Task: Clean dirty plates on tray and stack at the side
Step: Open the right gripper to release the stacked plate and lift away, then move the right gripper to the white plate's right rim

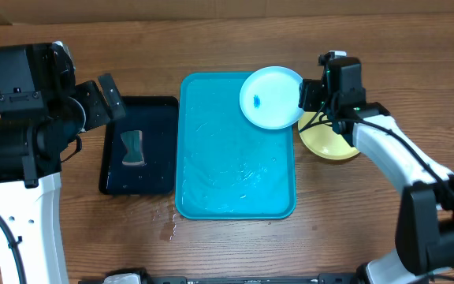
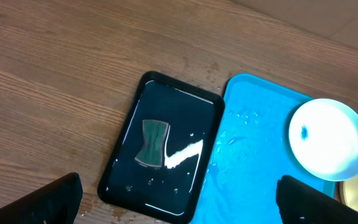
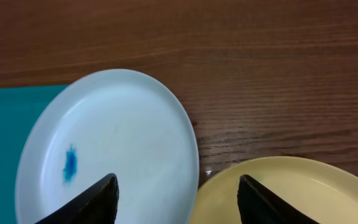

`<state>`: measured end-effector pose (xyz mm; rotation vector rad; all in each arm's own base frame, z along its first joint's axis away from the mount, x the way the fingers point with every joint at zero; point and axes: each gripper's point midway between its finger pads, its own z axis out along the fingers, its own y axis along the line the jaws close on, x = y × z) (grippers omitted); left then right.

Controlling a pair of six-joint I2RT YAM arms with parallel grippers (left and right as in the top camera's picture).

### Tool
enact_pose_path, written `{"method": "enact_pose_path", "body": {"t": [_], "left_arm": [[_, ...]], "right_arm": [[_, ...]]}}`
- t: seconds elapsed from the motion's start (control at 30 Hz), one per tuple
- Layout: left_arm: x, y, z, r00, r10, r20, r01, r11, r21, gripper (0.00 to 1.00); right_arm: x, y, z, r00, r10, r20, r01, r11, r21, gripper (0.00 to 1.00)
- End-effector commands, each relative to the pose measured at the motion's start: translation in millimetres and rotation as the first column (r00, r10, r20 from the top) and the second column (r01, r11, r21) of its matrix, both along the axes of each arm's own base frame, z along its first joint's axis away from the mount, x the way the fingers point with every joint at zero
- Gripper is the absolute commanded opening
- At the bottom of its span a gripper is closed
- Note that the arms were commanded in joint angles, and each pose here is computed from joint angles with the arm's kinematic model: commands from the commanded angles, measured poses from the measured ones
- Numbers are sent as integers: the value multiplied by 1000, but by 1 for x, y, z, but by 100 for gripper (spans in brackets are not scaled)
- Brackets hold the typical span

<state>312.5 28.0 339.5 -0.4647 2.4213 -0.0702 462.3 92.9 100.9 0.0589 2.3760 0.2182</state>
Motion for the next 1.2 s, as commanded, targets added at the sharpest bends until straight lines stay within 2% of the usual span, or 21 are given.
{"method": "enact_pose_path", "body": {"t": [0.0,0.27,0.47,0.63,0.8,1.0,1.17], "left_arm": [[3,-2,2,1000,1,7,-1,1000,-12,100],[3,-2,2,1000,1,7,-1,1000,-12,100],[3,-2,2,1000,1,7,-1,1000,-12,100],[3,-2,2,1000,1,7,-1,1000,-12,100],[3,-2,2,1000,1,7,-1,1000,-12,100],[3,-2,2,1000,1,7,-1,1000,-12,100],[3,-2,2,1000,1,7,-1,1000,-12,100]], "right_arm": [[11,-5,-17,1000,-18,-6,17,999,-35,63],[17,-4,-50,999,-18,-40,17,999,-42,62],[21,-3,-54,999,-18,-32,16,999,-41,36],[25,-2,-50,1000,-17,-10,17,999,-35,4],[20,6,-39,1000,16,-14,-16,1000,1,4],[6,18,-4,998,63,-5,-62,995,72,4],[-25,32,-3,988,86,-128,-61,979,192,4]]}}
